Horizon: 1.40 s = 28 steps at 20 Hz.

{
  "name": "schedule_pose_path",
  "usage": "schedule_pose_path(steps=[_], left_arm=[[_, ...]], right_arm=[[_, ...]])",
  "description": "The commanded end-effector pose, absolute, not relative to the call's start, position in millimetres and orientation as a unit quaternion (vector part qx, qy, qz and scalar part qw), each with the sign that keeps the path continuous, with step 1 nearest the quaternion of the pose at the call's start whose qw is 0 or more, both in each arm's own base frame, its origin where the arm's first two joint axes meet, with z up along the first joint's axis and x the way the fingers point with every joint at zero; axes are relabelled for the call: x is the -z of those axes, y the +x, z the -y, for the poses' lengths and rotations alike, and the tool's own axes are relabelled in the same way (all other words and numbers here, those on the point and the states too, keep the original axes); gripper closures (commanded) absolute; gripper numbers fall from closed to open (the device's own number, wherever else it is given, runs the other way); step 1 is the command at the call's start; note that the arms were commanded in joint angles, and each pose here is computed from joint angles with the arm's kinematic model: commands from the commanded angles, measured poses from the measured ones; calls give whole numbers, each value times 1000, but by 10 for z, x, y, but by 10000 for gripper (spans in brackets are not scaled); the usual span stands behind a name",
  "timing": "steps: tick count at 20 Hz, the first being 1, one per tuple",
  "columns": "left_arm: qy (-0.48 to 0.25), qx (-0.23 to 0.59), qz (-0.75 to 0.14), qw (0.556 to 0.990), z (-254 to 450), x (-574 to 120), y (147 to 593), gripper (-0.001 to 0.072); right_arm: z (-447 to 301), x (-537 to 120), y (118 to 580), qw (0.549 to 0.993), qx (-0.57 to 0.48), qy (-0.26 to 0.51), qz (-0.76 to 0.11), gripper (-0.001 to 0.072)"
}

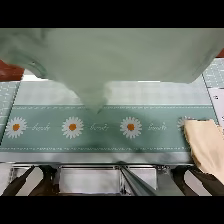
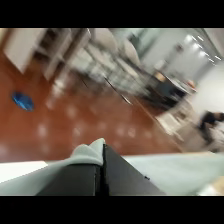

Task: Fold the shirts.

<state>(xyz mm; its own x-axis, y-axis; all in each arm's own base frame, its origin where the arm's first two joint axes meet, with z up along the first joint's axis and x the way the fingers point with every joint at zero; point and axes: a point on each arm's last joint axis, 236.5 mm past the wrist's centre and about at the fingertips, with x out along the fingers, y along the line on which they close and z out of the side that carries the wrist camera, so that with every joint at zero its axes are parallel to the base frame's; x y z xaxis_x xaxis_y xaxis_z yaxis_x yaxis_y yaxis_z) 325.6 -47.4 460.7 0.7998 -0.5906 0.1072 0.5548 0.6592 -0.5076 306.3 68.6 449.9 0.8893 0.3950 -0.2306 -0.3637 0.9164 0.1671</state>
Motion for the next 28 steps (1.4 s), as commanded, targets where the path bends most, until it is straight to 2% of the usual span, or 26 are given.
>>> schedule_pose_path(steps=[1,5,7,10,12,14,17,24,28], left_arm=[[-159,255,31,953,652,-5195,2582,691],[-28,139,48,989,778,-5340,2075,691],[10,84,60,995,672,-5425,1799,691],[34,73,67,995,537,-5436,1467,691],[43,81,15,996,443,-5168,1534,691],[41,56,-44,997,248,-4834,1788,691],[45,-30,-133,990,-165,-4240,2416,691],[-13,-2,-300,954,54,-2633,4227,690],[-40,0,-380,924,132,-1612,4918,690]], right_arm=[[-629,-5124,2260,991,-133,4,-28,694],[-513,-5270,1609,997,-68,-24,17,694],[-507,-5256,1429,998,-57,-27,21,694],[-510,-5044,1379,998,-56,-21,-22,694],[-487,-4817,1478,996,-57,-5,-64,694],[-481,-4498,1671,990,-68,17,-120,694],[-656,-3875,2052,967,-128,63,-211,694],[-616,-2056,3300,898,-169,193,-358,694],[-540,-1311,4128,868,-169,242,-400,694]])
